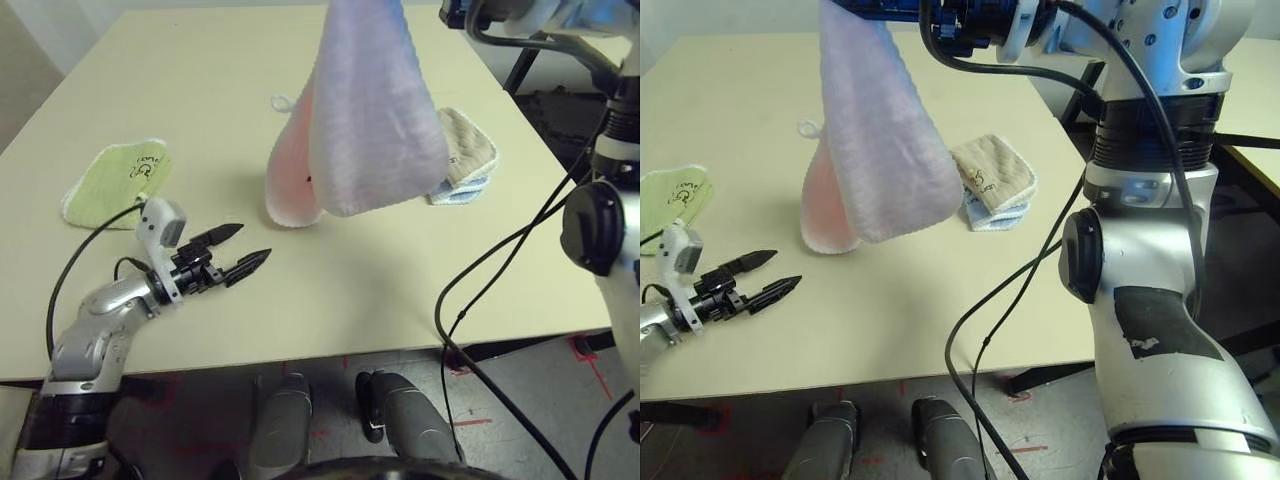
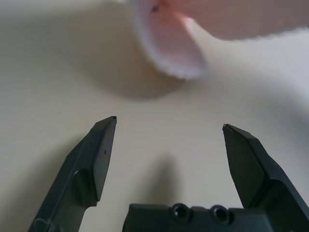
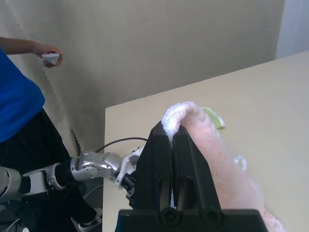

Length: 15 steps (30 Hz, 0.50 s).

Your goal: Fold the towel and set it aside.

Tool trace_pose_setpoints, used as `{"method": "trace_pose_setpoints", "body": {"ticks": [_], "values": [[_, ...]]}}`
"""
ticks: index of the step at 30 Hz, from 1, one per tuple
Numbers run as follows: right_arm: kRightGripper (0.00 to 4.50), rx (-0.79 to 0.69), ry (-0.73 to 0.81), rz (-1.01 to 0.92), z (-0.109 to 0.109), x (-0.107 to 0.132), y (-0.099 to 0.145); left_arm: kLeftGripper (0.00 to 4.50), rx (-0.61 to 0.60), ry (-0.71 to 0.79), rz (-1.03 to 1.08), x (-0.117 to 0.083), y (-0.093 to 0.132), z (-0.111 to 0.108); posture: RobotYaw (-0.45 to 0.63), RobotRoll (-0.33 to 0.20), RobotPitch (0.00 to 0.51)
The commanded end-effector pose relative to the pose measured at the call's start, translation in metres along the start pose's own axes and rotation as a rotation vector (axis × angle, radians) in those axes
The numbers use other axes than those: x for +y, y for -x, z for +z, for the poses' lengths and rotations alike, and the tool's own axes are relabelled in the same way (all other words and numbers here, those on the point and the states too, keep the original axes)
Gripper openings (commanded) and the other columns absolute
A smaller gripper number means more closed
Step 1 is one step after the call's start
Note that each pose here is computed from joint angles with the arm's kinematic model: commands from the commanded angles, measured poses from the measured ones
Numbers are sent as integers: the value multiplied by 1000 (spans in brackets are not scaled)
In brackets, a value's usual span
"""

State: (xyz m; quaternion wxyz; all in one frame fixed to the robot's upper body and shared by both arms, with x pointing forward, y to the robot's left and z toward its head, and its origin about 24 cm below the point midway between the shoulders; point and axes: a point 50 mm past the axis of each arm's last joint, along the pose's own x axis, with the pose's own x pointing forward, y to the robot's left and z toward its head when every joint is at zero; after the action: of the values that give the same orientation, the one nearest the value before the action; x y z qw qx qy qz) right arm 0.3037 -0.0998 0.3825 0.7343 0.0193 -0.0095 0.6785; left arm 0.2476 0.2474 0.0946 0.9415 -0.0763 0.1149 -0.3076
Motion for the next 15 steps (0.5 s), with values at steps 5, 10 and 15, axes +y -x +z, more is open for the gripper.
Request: {"method": "trace_pose_setpoints", "body": {"ticks": [5,10,15], "values": [[17,-2,38,13,0,5,-3,4500,-122,185,16,1,-34,11,-9,0,157],[17,5,41,5,-3,5,-3,4500,-193,314,-23,-4,-56,23,-17,0,157],[17,9,44,-4,-5,5,-1,4500,-133,362,-30,-8,-70,16,-31,0,155]]}}
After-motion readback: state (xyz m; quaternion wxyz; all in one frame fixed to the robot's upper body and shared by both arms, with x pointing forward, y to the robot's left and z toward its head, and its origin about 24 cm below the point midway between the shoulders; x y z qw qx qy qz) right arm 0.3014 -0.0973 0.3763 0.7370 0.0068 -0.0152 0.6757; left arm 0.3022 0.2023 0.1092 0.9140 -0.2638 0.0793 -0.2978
